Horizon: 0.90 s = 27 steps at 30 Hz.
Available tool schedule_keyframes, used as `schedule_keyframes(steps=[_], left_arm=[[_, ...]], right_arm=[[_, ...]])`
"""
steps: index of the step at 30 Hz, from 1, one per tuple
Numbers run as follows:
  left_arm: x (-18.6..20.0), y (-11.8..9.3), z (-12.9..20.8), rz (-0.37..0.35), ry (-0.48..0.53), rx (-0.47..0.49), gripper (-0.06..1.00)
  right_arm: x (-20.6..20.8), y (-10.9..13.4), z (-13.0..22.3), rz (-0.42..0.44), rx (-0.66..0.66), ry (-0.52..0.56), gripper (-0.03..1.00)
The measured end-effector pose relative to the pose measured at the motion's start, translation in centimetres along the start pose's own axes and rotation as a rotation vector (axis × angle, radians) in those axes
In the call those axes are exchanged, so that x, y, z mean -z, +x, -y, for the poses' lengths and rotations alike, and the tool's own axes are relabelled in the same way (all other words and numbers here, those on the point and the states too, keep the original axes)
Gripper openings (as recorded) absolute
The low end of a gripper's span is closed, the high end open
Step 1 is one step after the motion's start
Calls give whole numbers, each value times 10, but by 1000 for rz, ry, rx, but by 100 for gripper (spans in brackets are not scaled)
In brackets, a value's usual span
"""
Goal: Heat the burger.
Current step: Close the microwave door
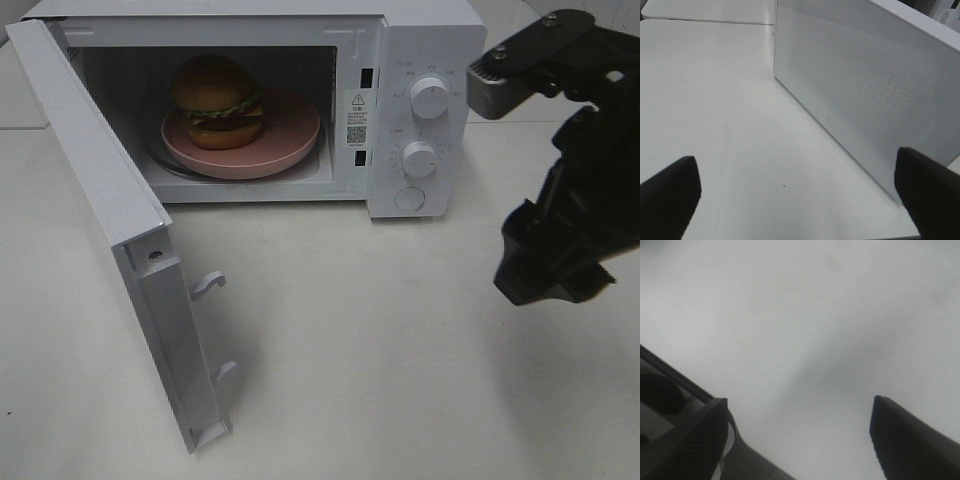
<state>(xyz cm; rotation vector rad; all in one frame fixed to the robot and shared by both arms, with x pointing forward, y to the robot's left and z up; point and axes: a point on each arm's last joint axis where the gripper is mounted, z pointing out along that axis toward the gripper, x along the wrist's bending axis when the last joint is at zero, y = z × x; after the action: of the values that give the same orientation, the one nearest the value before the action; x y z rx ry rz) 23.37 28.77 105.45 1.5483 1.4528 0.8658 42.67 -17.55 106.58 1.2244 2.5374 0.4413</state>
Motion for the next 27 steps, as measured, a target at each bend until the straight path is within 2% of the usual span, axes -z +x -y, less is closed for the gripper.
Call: schedule_keyframes(steps=[1,5,12,16,27], left_arm=[[0,0,0,0,0,0,97],[0,0,0,0,0,0,97],[0,0,0,0,0,0,97],[0,0,0,0,0,0,97],[0,0,0,0,0,0,97]], right_arm=[[5,0,6,1,-2,34,77],[15,-1,14,3,-16,57,77],[38,-3,29,8,-48,31,77],[58,-4,45,12,-58,-29,77],[57,1,119,17,-77,-100,77]])
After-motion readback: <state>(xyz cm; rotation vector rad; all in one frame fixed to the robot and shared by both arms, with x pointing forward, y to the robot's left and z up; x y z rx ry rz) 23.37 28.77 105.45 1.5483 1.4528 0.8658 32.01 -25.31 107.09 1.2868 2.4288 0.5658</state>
